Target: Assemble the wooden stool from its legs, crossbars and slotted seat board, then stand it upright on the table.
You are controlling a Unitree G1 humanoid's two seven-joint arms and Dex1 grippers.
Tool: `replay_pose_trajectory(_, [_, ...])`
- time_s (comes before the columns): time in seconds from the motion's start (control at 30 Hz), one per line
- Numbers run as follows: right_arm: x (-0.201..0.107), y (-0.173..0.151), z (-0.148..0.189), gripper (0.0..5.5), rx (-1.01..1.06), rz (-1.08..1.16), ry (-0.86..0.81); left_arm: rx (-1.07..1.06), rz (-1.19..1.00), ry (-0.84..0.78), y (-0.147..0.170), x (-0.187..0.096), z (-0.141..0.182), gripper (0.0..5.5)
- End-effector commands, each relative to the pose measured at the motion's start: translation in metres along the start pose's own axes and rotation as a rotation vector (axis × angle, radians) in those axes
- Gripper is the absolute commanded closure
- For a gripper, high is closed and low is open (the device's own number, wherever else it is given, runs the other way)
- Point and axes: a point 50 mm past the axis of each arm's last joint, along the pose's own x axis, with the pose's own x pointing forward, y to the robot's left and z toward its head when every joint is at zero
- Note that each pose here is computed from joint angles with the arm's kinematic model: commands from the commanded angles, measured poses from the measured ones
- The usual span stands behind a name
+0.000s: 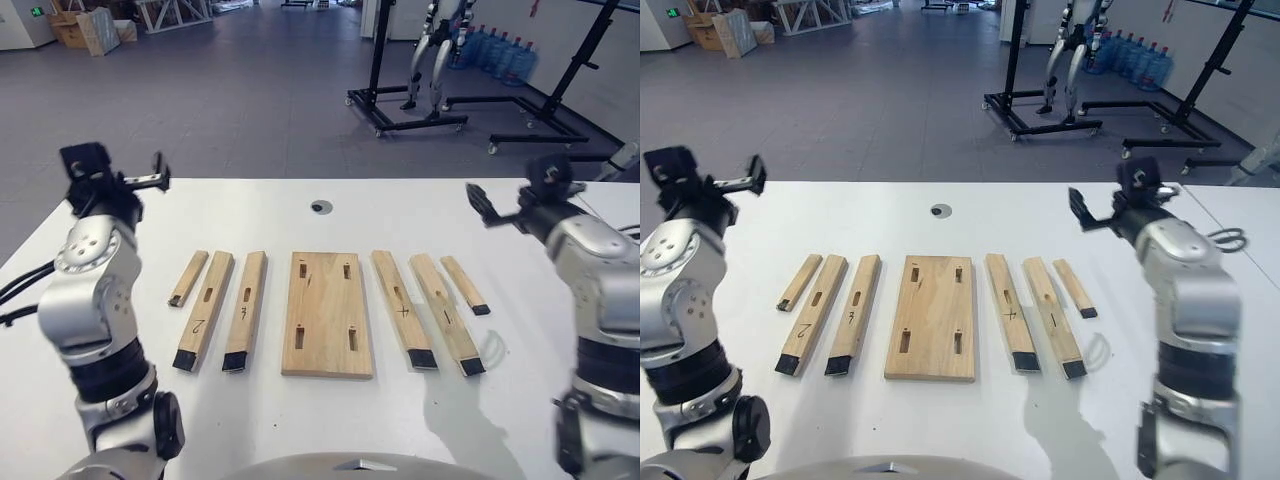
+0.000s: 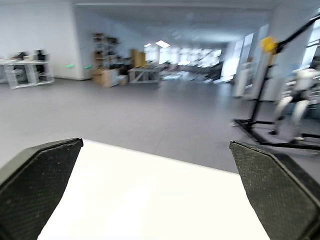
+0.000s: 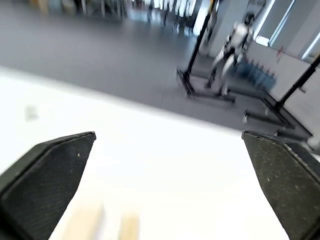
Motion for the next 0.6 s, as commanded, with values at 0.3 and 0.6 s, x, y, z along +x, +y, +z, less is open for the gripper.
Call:
replay_pose_trajectory(0.3, [0.028,0.02,-0.087,0.1,0.117,0.096,0.233,-0.006,-0.018,0.028,-0.006,0.001,-0.005,0.11])
replay_pose_trajectory(0.6, [0.039,0.018,-0.109,0.1,0.096,0.111,0.241,-0.001,-0.03,0.021,-0.012,0.003,-0.005,0.11])
